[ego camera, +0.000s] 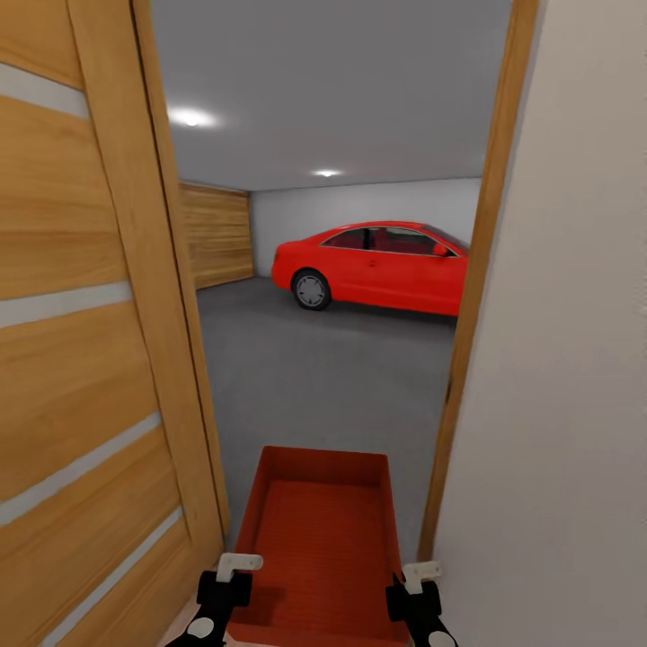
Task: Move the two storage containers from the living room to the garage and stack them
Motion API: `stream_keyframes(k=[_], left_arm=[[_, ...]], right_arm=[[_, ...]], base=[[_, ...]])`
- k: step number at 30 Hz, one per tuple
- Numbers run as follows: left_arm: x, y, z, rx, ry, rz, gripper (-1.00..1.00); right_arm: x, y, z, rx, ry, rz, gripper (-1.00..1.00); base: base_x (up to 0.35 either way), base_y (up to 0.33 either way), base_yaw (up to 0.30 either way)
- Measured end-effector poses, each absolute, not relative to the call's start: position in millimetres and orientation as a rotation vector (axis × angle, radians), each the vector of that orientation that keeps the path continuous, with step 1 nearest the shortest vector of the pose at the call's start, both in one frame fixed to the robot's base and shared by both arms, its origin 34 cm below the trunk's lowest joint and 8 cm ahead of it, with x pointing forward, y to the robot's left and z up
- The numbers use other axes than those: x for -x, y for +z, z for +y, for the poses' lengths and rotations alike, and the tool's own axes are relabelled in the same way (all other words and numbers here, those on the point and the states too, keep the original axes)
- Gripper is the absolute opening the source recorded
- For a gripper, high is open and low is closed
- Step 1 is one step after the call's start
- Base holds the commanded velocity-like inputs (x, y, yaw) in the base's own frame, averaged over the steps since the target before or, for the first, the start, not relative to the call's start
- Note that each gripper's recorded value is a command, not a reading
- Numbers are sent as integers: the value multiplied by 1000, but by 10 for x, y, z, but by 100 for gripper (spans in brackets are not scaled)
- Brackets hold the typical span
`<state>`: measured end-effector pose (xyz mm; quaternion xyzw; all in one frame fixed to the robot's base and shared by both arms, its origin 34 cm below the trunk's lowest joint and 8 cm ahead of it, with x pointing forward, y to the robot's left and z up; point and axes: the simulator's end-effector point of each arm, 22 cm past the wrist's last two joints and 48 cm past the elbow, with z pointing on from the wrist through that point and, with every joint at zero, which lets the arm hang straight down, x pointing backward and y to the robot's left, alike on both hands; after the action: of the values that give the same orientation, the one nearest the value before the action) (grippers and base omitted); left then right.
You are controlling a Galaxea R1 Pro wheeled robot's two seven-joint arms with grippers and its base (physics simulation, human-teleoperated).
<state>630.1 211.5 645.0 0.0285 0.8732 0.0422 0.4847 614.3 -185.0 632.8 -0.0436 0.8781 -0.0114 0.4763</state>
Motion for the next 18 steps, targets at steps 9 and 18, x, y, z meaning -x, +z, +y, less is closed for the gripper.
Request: stream_keyframes(k=[9,18], left_arm=[[-6299,6449,2114,-69,103,2126,-100],[-6302,6454,2116,-70,103,2125,-100]], right_arm=[[-6142,6328,-1851,107,-28,2146,-100],[-6142,6331,-1848,106,-28,2145,-100]], base=[[0,338,-298],[64,345,-300]])
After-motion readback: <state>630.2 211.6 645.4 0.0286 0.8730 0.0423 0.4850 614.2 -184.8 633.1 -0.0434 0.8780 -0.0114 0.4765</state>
